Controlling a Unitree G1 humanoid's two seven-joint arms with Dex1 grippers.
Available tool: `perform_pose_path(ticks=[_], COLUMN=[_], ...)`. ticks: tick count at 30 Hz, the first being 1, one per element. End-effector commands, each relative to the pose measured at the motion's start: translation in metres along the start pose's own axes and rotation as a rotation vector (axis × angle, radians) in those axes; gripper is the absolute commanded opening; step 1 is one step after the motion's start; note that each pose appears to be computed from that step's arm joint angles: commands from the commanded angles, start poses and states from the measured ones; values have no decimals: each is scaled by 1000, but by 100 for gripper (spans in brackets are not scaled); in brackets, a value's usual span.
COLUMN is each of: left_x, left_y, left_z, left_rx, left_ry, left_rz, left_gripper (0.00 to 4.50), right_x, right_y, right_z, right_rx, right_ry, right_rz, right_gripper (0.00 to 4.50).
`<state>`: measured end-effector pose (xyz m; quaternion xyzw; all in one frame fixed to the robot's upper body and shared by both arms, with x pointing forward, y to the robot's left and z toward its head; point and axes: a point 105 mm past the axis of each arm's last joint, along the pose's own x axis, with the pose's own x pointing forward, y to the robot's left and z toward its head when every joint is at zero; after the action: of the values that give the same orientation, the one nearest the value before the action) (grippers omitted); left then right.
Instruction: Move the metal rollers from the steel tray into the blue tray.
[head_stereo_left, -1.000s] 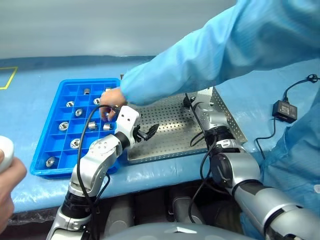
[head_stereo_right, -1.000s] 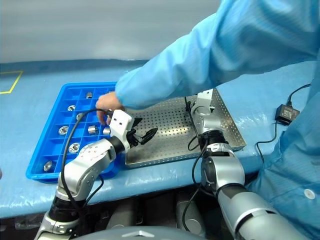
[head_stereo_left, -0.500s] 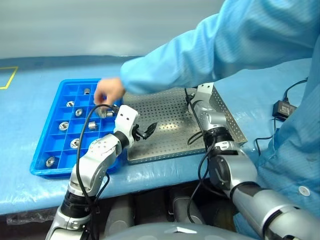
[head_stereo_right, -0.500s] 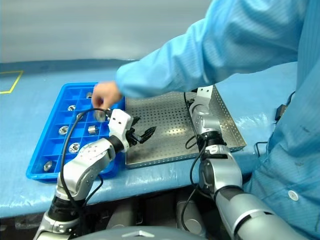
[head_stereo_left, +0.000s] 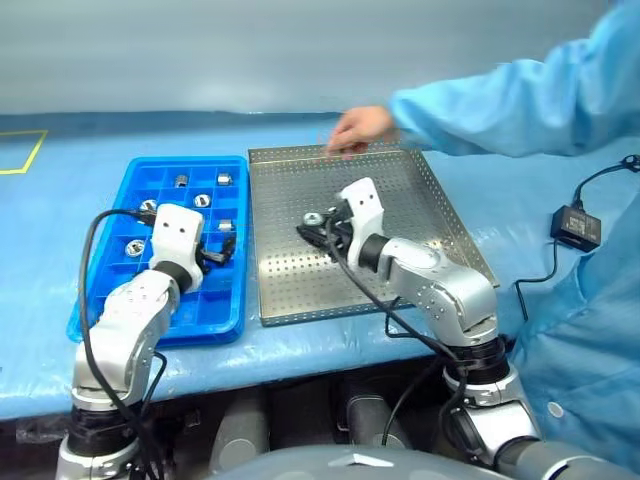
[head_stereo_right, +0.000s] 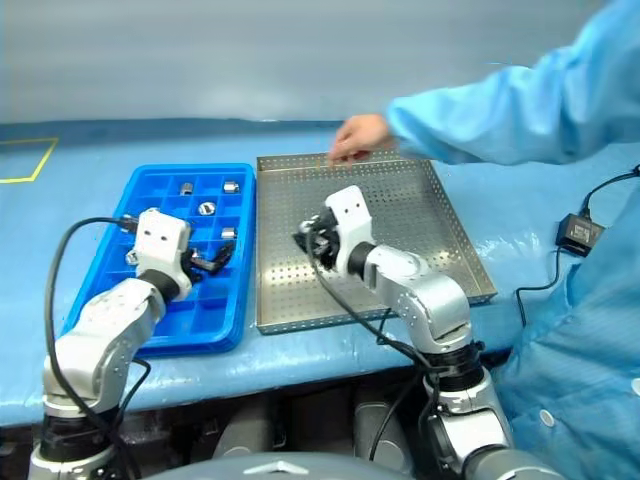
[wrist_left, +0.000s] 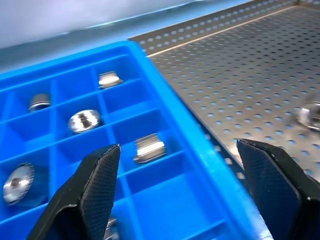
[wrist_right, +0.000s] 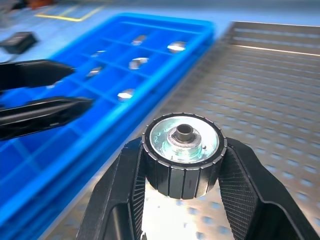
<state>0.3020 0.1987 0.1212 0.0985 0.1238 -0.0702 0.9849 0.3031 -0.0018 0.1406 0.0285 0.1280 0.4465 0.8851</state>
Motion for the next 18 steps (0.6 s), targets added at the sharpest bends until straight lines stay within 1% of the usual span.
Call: perform_pose_path(ticks=[1,5,9,15,18], left_x=[-9,-15,-23,-37,-42], left_y=[25,45,52,55,52], left_z=[9,9,10,6,6], left_rx=[33,53,76,67,44], left_ry=[-9,18,31,53,49], left_rz=[133,231,268,270,243], left_gripper=[409,409,409,409,409], right_x=[12,34,51,69,75], right_y=[48,80,94,102,105], right_z=[6,-12,-23,-21,-17], right_rx=[-61,-138,-174,-204,-204], right_ry=[3,85,114,94,78], right_rz=[201,318,367,396,406], right_gripper=[171,171,171,171,171])
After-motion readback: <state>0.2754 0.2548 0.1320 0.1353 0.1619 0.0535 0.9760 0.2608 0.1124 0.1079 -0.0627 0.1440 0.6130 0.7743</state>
